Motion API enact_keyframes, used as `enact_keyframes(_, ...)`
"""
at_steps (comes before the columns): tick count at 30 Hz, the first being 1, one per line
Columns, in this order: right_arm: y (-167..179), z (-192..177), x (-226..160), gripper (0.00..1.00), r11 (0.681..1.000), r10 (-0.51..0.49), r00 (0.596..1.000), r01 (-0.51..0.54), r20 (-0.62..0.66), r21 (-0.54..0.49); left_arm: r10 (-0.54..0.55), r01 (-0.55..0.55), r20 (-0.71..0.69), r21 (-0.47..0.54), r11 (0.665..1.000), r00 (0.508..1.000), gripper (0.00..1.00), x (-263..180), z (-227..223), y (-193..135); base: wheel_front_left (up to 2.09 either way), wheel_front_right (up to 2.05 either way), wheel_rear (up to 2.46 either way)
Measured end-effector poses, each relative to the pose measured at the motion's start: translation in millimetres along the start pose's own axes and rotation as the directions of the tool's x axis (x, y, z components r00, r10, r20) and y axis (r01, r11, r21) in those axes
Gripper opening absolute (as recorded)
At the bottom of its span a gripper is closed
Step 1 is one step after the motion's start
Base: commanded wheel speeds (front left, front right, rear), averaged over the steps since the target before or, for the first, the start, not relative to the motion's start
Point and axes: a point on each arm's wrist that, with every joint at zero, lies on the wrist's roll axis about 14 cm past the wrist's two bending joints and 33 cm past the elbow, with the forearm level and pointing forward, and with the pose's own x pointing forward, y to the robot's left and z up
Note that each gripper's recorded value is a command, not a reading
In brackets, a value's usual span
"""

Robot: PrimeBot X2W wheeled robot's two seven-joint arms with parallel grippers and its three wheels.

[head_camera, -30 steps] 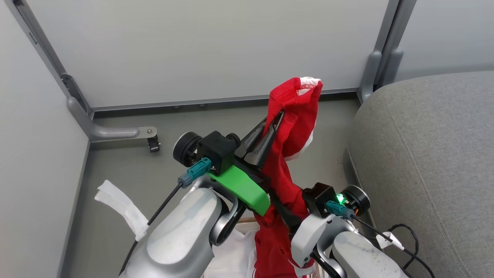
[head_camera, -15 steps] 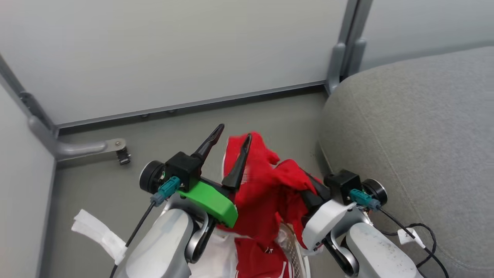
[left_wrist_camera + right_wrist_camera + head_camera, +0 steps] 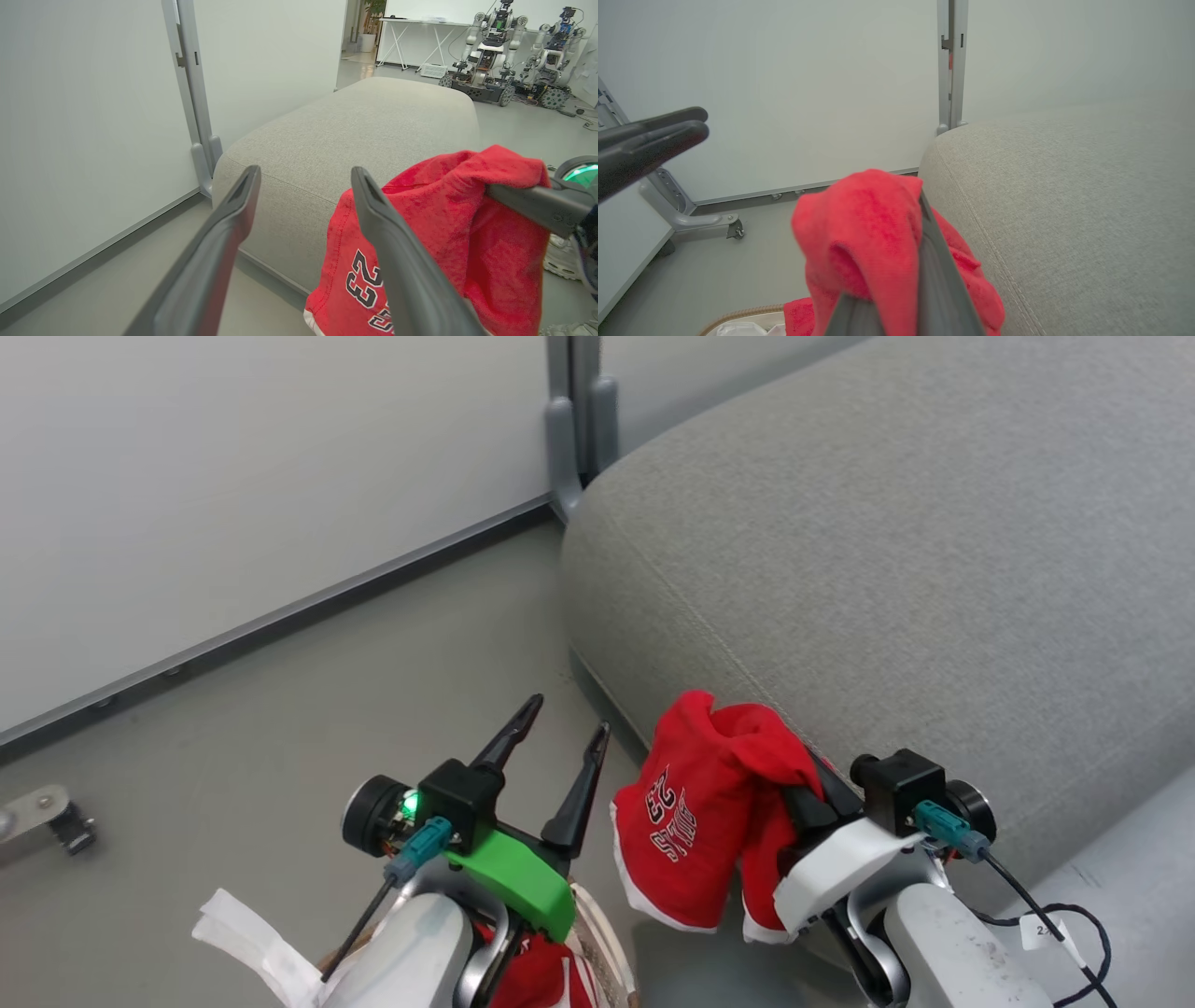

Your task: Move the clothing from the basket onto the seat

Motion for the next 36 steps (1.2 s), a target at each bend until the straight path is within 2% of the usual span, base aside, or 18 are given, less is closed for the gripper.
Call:
enact_keyframes(3, -29.6, -3.3, -14.2, 0.0, 0.995, -0.092, 0.996, 0.092, -0.016, -0.036, -0.092, 0.091, -0.02, -0.018, 0.996, 0.996, 1.0, 11.3, -10.8, -26.3, 0.0, 0.0, 0.0)
enact_keyframes(6, -54.2, -0.8, -20.2, 0.0, 0.984, -0.165, 0.986, 0.163, -0.016, -0.069, -0.143, 0.141, -0.046, -0.046, 0.989, 0.989, 1.0, 15.6, -24.3, -38.9, 0.0, 0.0, 0.0)
enact_keyframes(8, -65.8, 5.8, -15.9, 0.0, 0.977, -0.189, 0.982, 0.187, -0.004, -0.102, -0.154, 0.15, -0.065, -0.064, 0.987, 0.986, 1.0, 15.4, -34.2, -37.9, 0.0, 0.0, 0.0)
enact_keyframes(11, -92.9, 37.3, 11.4, 0.0, 0.95, -0.214, 0.975, 0.222, 0.058, -0.218, -0.16, 0.152, -0.1, -0.079, 0.985, 0.982, 1.0, 13.5, -52.6, -24.7, 0.0, 0.0, 0.0)
enact_keyframes(14, -125.5, 68.6, 30.1, 0.0, 0.909, -0.255, 0.96, 0.279, 0.117, -0.309, -0.165, 0.155, -0.126, -0.087, 0.984, 0.978, 1.0, 9.8, -66.6, -14.6, 0.0, 0.0, 0.0)
enact_keyframes(17, -155.2, 102.9, 54.5, 0.0, 0.853, -0.281, 0.943, 0.33, 0.177, -0.404, -0.159, 0.149, -0.144, -0.08, 0.986, 0.977, 1.0, 6.8, -77.4, 4.5, 0.0, 0.0, 0.0)
enact_keyframes(22, -175.5, 145.5, 109.1, 0.0, 0.761, -0.263, 0.937, 0.349, 0.232, -0.547, -0.144, 0.131, -0.155, -0.088, 0.987, 0.977, 1.0, 0.3, -92.5, 34.3, 0.0, 0.0, 0.0)
enact_keyframes(24, -171.7, 156.0, 137.7, 0.0, 0.744, -0.243, 0.938, 0.343, 0.246, -0.573, -0.122, 0.107, -0.154, -0.103, 0.989, 0.98, 1.0, -1.9, -98.2, 48.2, 0.0, 0.0, 0.0)
enact_keyframes(29, -174.9, 161.9, 190.7, 0.0, 0.713, -0.25, 0.936, 0.352, 0.249, -0.607, -0.08, 0.058, -0.163, -0.134, 0.989, 0.983, 1.0, -11.3, -114.5, 74.0, 0.0, 0.0, 0.0)
enact_keyframes(31, -178.3, 155.3, 208.9, 0.0, 0.686, -0.261, 0.937, 0.35, 0.233, -0.638, -0.06, 0.034, -0.17, -0.151, 0.988, 0.984, 1.0, -16.1, -121.6, 82.9, 0.0, 0.0, 0.0)
enact_keyframes(36, -194.0, 126.2, 237.1, 0.0, 0.668, -0.33, 0.923, 0.377, 0.198, -0.641, 0.007, -0.043, -0.201, -0.173, 0.984, 0.979, 1.0, -33.0, -139.3, 109.7, 0.0, 0.0, 0.0)
